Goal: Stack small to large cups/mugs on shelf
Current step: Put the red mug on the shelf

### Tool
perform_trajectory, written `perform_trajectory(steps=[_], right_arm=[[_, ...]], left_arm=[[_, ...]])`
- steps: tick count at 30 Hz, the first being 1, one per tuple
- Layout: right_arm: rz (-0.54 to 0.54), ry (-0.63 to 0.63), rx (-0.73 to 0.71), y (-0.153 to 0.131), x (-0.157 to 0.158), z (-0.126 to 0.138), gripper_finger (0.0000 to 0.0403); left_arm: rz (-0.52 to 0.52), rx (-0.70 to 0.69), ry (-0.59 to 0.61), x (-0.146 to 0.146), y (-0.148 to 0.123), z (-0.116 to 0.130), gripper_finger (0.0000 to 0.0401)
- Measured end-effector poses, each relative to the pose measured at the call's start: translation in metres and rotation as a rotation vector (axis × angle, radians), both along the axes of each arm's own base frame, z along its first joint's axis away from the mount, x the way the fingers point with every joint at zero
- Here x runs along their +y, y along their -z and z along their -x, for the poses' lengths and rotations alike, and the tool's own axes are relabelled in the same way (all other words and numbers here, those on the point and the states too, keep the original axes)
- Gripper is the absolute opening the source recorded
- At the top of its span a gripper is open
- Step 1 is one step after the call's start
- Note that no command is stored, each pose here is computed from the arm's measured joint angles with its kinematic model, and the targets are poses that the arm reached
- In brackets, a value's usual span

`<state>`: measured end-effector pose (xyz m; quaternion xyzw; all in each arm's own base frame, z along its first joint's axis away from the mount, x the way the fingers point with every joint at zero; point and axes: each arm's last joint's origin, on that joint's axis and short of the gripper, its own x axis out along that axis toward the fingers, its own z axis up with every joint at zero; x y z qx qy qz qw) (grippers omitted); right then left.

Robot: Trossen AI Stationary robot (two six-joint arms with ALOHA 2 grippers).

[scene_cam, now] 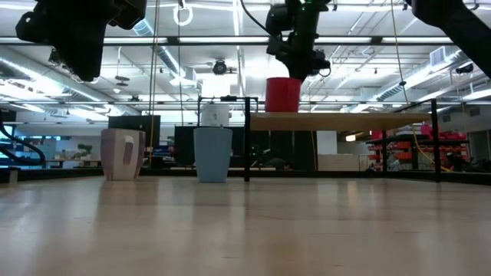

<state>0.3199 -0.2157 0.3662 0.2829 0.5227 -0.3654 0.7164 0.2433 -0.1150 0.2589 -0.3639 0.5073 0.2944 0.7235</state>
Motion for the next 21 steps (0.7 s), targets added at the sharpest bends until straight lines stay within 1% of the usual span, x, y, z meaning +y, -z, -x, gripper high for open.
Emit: perform_trajectory(steps=[6, 11, 21], right_arm=[[-0.012, 0.006, -0.007, 0.0007, -0.0037, 0.0018, 0.0018], [-0.013, -0.001, -0.006, 0.0012, -0.0038, 0.0013, 0.0037], [-0.008, -0.005, -0.012, 0.0009, -0.0033, 0.0002, 0.0069]], left_arm=[[0.0, 0.0, -0.001, 0.0, 0.0, 0.0, 0.0067], [0.0, 0.0, 0.001, 0.0, 0.0, 0.0, 0.0062], [0.0, 0.0, 0.001, 0.0, 0.0, 0.0, 0.0067]])
